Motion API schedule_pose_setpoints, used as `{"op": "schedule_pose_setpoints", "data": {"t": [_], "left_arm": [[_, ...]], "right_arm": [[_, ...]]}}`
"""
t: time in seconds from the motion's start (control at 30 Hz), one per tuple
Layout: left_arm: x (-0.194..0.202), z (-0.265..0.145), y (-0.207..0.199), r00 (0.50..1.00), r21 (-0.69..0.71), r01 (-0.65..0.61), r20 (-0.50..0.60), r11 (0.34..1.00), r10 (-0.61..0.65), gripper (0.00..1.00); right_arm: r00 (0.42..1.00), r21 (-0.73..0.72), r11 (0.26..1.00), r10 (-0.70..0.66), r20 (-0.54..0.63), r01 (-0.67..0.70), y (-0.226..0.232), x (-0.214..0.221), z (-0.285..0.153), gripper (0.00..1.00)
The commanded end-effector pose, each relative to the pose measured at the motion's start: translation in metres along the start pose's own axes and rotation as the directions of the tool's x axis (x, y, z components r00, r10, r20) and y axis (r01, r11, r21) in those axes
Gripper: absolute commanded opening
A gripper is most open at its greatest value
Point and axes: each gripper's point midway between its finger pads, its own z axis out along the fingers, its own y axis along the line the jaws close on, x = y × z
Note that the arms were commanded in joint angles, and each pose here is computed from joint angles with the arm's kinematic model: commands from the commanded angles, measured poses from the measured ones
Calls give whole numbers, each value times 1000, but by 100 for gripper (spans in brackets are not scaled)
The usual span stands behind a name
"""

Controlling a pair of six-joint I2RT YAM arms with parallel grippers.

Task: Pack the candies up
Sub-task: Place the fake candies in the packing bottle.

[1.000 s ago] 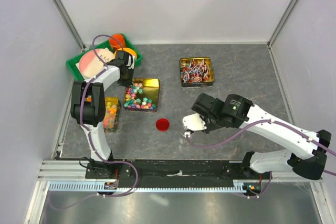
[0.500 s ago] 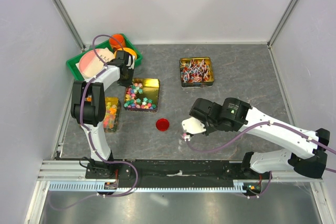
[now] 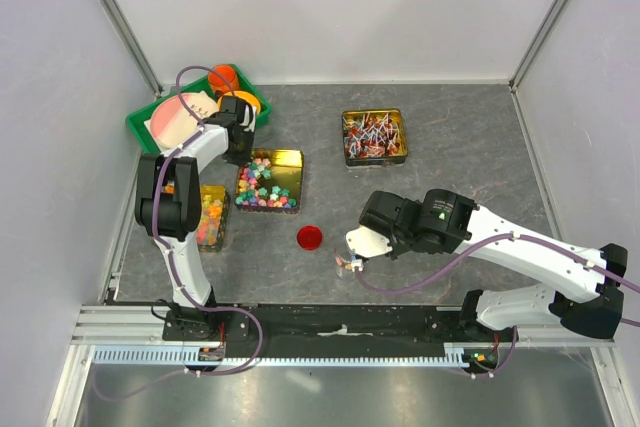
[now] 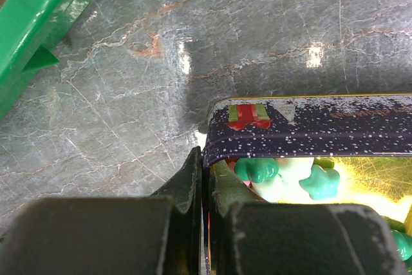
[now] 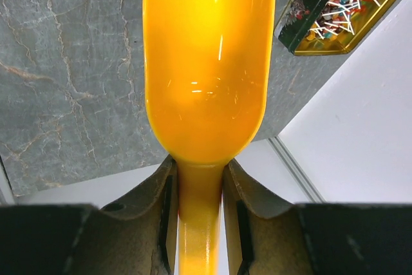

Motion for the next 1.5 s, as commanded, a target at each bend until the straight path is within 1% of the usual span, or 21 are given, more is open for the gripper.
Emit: {"op": "schedule_pose_setpoints", "data": {"t": [0.0,0.33,0.57,0.83,1.2,1.3,1.33,1.43,1.47], "left_arm": [[-26,-6,6,997,-12,31,72,999,-30,1],[-27,-7,6,997,-10,31,75,999,-30,1],[-30,-9,2,997,12,30,72,999,-31,2],[-31,-11,0,997,24,29,69,999,-31,10],[-23,2,-1,999,26,28,22,999,-28,13],[-25,3,0,999,18,34,17,999,-34,19],[-24,2,0,999,18,32,17,999,-32,24],[-28,-2,1,999,14,36,29,999,-36,34],[-28,-3,2,999,12,38,32,999,-38,36]], "right_arm": [[997,-21,999,-41,-72,39,8,20,-10,0],[997,-9,999,-36,-71,36,5,20,-12,0],[1000,25,1000,8,-18,-8,-8,12,-24,0],[999,43,998,46,1,-46,-14,17,-28,0],[998,41,997,65,10,-65,-12,18,-24,0],[997,47,996,71,16,-72,-14,18,-24,0],[997,50,996,75,11,-75,-16,19,-25,0],[996,57,995,87,13,-87,-18,21,-26,0],[996,57,995,86,12,-87,-18,22,-26,0]]}}
